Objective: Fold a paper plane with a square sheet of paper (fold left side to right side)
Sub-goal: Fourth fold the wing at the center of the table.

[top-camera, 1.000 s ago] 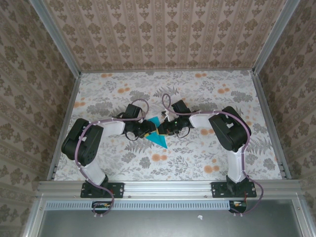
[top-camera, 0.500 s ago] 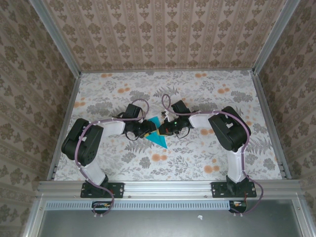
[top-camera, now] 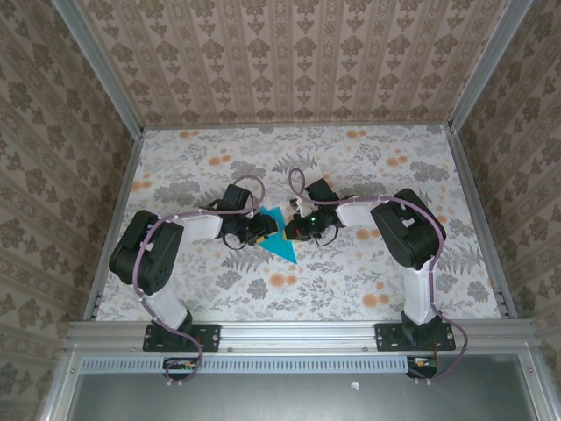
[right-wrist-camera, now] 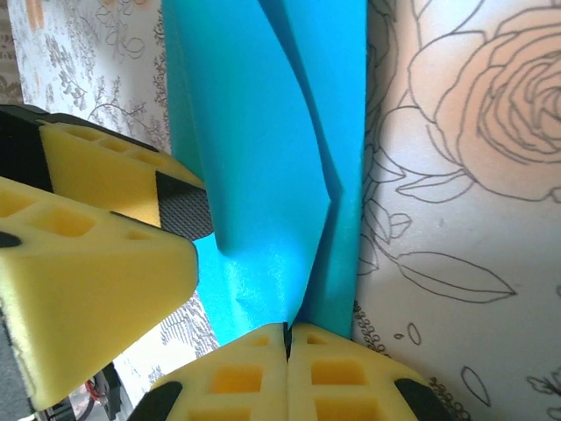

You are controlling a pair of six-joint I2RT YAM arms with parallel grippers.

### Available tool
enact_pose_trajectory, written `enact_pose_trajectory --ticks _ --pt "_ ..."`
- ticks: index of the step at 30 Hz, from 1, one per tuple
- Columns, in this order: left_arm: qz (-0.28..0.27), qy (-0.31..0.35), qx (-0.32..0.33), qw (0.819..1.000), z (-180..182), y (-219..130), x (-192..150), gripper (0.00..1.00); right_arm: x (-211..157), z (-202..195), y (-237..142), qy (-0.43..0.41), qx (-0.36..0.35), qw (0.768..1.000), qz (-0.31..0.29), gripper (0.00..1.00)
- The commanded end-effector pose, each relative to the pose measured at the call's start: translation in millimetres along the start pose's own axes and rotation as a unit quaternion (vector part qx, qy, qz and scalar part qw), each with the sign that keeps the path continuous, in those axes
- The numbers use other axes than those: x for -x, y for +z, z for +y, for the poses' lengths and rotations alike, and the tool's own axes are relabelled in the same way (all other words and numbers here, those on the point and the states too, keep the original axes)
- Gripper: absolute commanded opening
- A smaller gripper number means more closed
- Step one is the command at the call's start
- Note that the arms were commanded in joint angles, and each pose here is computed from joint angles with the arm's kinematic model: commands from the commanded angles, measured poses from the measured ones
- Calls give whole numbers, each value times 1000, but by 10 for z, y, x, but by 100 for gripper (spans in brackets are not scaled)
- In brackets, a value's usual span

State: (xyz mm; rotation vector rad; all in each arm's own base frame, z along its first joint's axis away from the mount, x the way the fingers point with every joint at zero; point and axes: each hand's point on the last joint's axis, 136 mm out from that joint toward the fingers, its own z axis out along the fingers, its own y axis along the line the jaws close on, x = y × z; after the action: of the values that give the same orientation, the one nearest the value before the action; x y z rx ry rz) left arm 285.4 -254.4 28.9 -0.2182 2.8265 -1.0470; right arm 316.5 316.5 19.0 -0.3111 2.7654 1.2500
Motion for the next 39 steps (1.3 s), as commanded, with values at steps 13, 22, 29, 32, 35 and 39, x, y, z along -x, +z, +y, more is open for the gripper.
enact_pose_trajectory --ticks 13,22,29,32,35,39 --pt "15 -6 39 999 188 31 -108 45 117 46 -163 -15 -21 1000 -17 3" --pt "17 -5 40 999 189 29 -112 45 122 -4 -174 -15 -38 999 -17 3" --pt "16 -3 39 999 180 27 -105 45 120 -26 -163 -14 -44 999 -13 4" --pt "16 -3 39 999 180 26 -105 45 121 -39 -164 -13 -48 999 -14 4" --pt "17 -4 39 999 180 31 -105 45 119 -43 -154 -14 -51 999 -11 4" --pt "17 -3 38 999 179 33 -103 45 97 -48 -122 -16 -55 998 -2 4"
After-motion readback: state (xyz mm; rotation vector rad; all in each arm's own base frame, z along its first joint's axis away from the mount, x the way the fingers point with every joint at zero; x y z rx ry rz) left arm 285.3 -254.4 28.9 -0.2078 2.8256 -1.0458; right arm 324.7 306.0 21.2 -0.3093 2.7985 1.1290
